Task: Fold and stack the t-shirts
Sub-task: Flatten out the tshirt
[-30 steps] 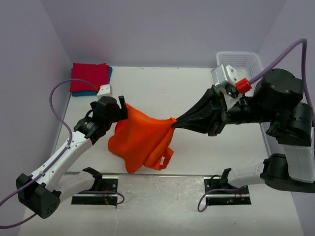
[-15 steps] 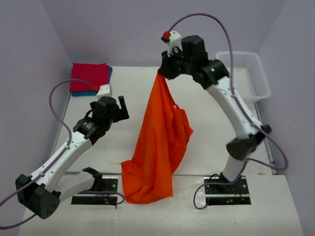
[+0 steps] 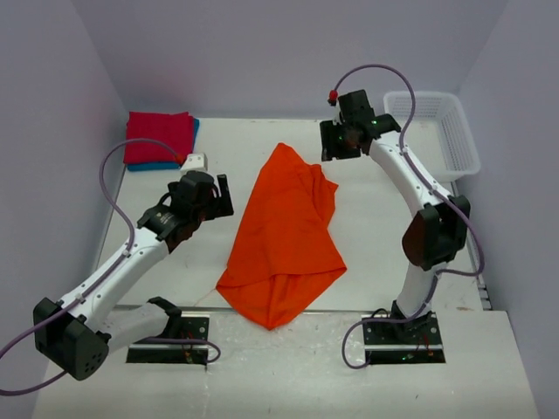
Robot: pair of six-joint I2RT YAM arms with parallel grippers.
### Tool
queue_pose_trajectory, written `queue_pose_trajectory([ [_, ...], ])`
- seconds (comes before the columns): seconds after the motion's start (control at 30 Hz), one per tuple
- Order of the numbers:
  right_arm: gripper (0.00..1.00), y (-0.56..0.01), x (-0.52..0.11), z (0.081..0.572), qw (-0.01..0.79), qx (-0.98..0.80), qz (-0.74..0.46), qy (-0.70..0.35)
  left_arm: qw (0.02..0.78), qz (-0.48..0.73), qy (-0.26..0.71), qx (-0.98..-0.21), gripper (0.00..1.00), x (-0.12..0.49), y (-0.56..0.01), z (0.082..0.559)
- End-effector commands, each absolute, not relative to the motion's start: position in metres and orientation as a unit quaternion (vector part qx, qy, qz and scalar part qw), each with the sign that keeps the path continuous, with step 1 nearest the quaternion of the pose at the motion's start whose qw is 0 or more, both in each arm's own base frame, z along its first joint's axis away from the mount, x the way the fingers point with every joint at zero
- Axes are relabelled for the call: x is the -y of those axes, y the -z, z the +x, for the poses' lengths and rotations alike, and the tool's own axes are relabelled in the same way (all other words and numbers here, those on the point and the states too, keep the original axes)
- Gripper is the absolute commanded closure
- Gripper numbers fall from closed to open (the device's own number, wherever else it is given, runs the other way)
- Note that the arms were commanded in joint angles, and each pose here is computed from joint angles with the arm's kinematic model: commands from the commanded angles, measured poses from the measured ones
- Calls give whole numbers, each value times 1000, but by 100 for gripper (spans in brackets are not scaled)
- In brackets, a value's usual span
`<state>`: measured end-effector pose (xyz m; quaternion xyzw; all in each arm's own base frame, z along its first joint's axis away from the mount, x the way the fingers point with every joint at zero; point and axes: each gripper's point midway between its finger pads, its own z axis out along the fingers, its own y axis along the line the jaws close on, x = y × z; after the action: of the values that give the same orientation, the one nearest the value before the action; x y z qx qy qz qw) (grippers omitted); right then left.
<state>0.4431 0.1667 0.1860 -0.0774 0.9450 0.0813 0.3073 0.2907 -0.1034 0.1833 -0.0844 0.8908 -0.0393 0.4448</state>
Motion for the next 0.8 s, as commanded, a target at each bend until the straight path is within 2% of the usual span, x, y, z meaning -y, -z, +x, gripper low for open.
queue_pose_trajectory([
  [0.0,47,-224,-196,427,349,-917,-93,-168,444,-47,82,-891,4,130,-191,291],
  [0.13,49,-183,-204,402,306,-929,-94,-186,421,15,145,-895,10,175,-188,288],
  [0.17,48,-188,-208,404,322,-921,-96,-197,416,39,156,-895,12,192,-186,281],
  [0.4,45,-155,-197,395,291,-937,-66,-179,409,156,205,-876,16,286,-182,252],
  [0.57,46,-134,-194,364,259,-944,-46,-201,410,149,185,-881,14,289,-174,247],
  [0.6,46,-116,-185,351,242,-952,-31,-187,413,144,180,-881,14,287,-176,249],
  [0.77,44,-111,-170,317,259,-947,18,-191,431,107,103,-890,11,254,-184,265],
])
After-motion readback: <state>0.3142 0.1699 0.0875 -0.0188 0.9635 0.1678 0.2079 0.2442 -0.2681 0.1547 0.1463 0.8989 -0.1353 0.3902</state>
